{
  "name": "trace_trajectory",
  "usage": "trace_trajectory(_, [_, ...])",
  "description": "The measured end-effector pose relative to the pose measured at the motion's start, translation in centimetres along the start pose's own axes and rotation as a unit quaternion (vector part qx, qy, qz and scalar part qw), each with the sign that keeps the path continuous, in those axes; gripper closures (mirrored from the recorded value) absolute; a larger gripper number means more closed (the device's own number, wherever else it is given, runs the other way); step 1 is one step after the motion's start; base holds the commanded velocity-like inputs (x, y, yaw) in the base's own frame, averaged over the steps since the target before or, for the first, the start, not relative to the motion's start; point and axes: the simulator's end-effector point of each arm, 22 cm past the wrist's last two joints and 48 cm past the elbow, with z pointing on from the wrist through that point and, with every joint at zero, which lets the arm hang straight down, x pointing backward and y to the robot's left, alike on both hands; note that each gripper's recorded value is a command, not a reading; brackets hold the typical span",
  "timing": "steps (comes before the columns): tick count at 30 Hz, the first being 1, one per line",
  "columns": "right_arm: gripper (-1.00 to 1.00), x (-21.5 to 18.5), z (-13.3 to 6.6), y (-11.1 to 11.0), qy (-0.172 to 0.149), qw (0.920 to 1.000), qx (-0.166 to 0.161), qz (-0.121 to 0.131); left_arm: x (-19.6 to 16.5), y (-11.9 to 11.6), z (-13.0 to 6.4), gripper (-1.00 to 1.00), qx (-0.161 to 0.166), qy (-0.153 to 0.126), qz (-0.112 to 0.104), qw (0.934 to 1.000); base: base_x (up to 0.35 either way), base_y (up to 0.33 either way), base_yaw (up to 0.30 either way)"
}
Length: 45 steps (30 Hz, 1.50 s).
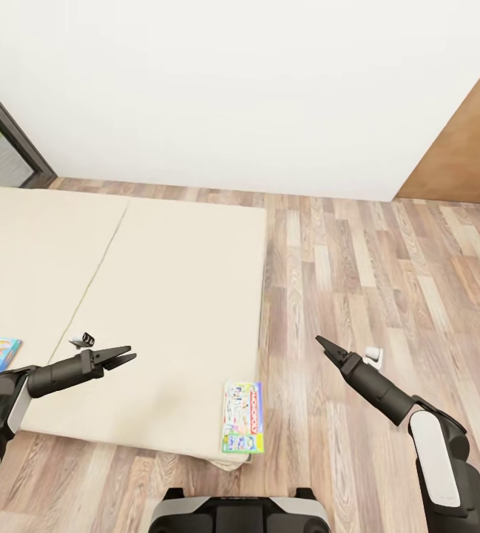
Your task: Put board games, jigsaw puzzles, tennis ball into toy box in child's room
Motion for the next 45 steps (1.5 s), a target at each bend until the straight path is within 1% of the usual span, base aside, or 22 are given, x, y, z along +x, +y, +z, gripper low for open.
trace_trajectory(10, [-1.00,-0.4,-0.1,0.8,-0.004,1.0000,-0.006,-0.004,-0.4,-0.8,-0.1,-1.00,0.004,-0.003,0.007,1.0000,0.015,-0.008,-0.005])
trace_trajectory(18, [-1.00,-0.6,-0.2,1.4,-0.006,0.9999,-0.010,-0.008,-0.7,-1.4,-0.2,-1.00,0.005,-0.004,0.013,0.9999,0.001,-0.001,-0.071])
trace_trajectory(28, [-1.00,-0.7,-0.3,1.6,-0.007,0.9999,-0.011,-0.009,-0.8,-1.7,-0.3,-1.00,0.006,-0.005,0.015,0.9999,0.000,0.000,-0.021])
trace_trajectory(45, [-1.00,-1.1,-0.5,2.6,-0.011,0.9996,-0.019,-0.015,-1.2,-2.7,-0.4,-1.00,0.010,-0.008,0.023,0.9996,0.000,0.000,-0.153])
